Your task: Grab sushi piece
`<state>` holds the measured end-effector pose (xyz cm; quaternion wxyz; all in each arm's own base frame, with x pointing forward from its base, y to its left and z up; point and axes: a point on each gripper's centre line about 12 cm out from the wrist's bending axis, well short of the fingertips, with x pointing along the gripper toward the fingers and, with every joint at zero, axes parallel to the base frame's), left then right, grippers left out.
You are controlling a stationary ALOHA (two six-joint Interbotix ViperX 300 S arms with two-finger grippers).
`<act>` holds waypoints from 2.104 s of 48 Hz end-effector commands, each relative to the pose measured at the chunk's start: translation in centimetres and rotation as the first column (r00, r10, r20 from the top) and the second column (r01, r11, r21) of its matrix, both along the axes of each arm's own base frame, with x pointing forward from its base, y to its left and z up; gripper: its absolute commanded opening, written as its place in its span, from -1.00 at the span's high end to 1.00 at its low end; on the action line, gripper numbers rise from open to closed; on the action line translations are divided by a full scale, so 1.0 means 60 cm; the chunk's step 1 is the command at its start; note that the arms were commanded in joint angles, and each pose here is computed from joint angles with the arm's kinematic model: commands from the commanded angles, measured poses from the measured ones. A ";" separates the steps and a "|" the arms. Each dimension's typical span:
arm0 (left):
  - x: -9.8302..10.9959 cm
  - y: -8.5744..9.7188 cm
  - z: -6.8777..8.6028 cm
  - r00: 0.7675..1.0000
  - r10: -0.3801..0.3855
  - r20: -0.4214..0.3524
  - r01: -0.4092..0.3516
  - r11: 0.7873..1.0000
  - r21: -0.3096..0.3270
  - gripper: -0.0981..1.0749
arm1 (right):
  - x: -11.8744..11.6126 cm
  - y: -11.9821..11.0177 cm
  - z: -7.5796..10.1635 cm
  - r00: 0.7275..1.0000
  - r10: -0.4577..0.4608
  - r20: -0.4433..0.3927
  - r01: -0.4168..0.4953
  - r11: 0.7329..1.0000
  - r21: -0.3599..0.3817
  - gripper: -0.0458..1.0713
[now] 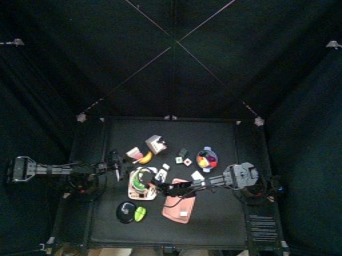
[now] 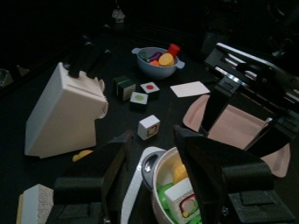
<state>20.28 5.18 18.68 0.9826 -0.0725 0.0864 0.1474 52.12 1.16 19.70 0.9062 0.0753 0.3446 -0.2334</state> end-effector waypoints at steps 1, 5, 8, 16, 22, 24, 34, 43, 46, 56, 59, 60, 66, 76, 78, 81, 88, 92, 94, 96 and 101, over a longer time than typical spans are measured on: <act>0.006 0.002 0.011 1.000 0.003 0.020 -0.003 1.000 0.006 -0.55 | -0.027 -0.002 0.065 0.998 -0.018 0.060 0.017 0.999 0.033 -0.53; 0.006 0.001 0.011 1.000 -0.002 0.020 0.002 1.000 0.010 -0.55 | -0.059 0.017 0.065 0.999 0.000 0.036 -0.002 0.999 0.049 -0.53; 0.006 0.001 0.011 1.000 -0.003 0.019 0.003 1.000 0.011 -0.55 | -0.084 0.044 0.054 0.999 0.038 0.006 -0.038 0.998 0.050 -0.53; 0.006 0.001 0.010 1.000 -0.003 0.018 0.003 1.000 0.009 -0.55 | -0.165 0.124 0.011 0.984 0.148 -0.093 -0.143 0.988 0.067 -0.53; 0.006 0.000 0.010 1.000 -0.004 0.019 0.004 1.000 0.008 -0.55 | -0.207 0.180 -0.015 0.964 0.226 -0.142 -0.214 0.972 0.091 -0.53; 0.006 0.000 0.010 1.000 -0.004 0.020 0.004 1.000 0.009 -0.55 | -0.220 0.200 -0.025 0.955 0.248 -0.162 -0.233 0.967 0.103 -0.53; 0.007 0.000 0.012 1.000 -0.004 0.022 0.004 1.000 0.006 -0.55 | -0.253 0.244 -0.046 0.936 0.277 -0.219 -0.251 0.958 0.140 -0.52; 0.006 0.000 0.011 1.000 -0.006 0.021 0.006 1.000 0.006 -0.55 | -0.261 0.252 -0.065 0.929 0.266 -0.258 -0.228 0.959 0.166 -0.52; 0.006 0.000 0.011 1.000 -0.006 0.021 0.006 1.000 0.006 -0.55 | -0.260 0.257 -0.069 0.929 0.270 -0.254 -0.227 0.956 0.185 -0.52; 0.006 -0.001 0.010 1.000 -0.006 0.019 0.006 1.000 0.005 -0.55 | -0.259 0.263 -0.092 0.921 0.274 -0.276 -0.224 0.954 0.199 -0.52; 0.006 -0.001 0.010 1.000 -0.006 0.019 0.006 1.000 0.007 -0.55 | -0.259 0.262 -0.102 0.918 0.274 -0.286 -0.222 0.954 0.199 -0.51; 0.006 -0.001 0.010 1.000 -0.006 0.019 0.006 1.000 0.007 -0.55 | -0.259 0.263 -0.104 0.918 0.274 -0.288 -0.222 0.954 0.199 -0.51; 0.006 -0.001 0.010 1.000 -0.006 0.019 0.006 1.000 0.007 -0.55 | -0.261 0.260 -0.115 0.913 0.269 -0.306 -0.217 0.957 0.195 -0.51; 0.006 -0.001 0.010 1.000 -0.006 0.019 0.006 1.000 0.007 -0.55 | -0.261 0.253 -0.116 0.913 0.261 -0.314 -0.213 0.960 0.180 -0.24; 0.006 0.000 0.011 1.000 -0.006 0.020 0.006 1.000 0.007 -0.55 | -0.262 0.252 -0.113 0.913 0.259 -0.314 -0.212 0.961 0.176 -0.17; 0.006 -0.001 0.010 1.000 -0.006 0.019 0.006 1.000 0.007 -0.55 | -0.262 0.250 -0.108 0.915 0.253 -0.315 -0.208 0.963 0.170 -0.08; 0.006 -0.001 0.010 1.000 -0.006 0.019 0.006 1.000 0.007 -0.55 | -0.258 0.230 -0.076 0.929 0.208 -0.307 -0.172 0.975 0.138 0.01; 0.006 0.000 0.011 1.000 -0.006 0.020 0.006 1.000 0.007 -0.55 | -0.257 0.217 -0.052 0.938 0.178 -0.298 -0.150 0.982 0.114 0.01; 0.006 -0.001 0.010 1.000 -0.006 0.019 0.006 1.000 0.007 -0.55 | -0.257 0.210 -0.041 0.943 0.166 -0.288 -0.142 0.985 0.102 0.01; 0.006 0.000 0.011 1.000 -0.006 0.020 0.006 1.000 0.007 -0.55 | -0.257 0.207 -0.035 0.945 0.163 -0.282 -0.142 0.985 0.093 0.01; 0.006 -0.001 0.010 1.000 -0.006 0.019 0.006 1.000 0.007 -0.55 | -0.256 0.204 -0.029 0.948 0.168 -0.272 -0.153 0.985 0.077 0.01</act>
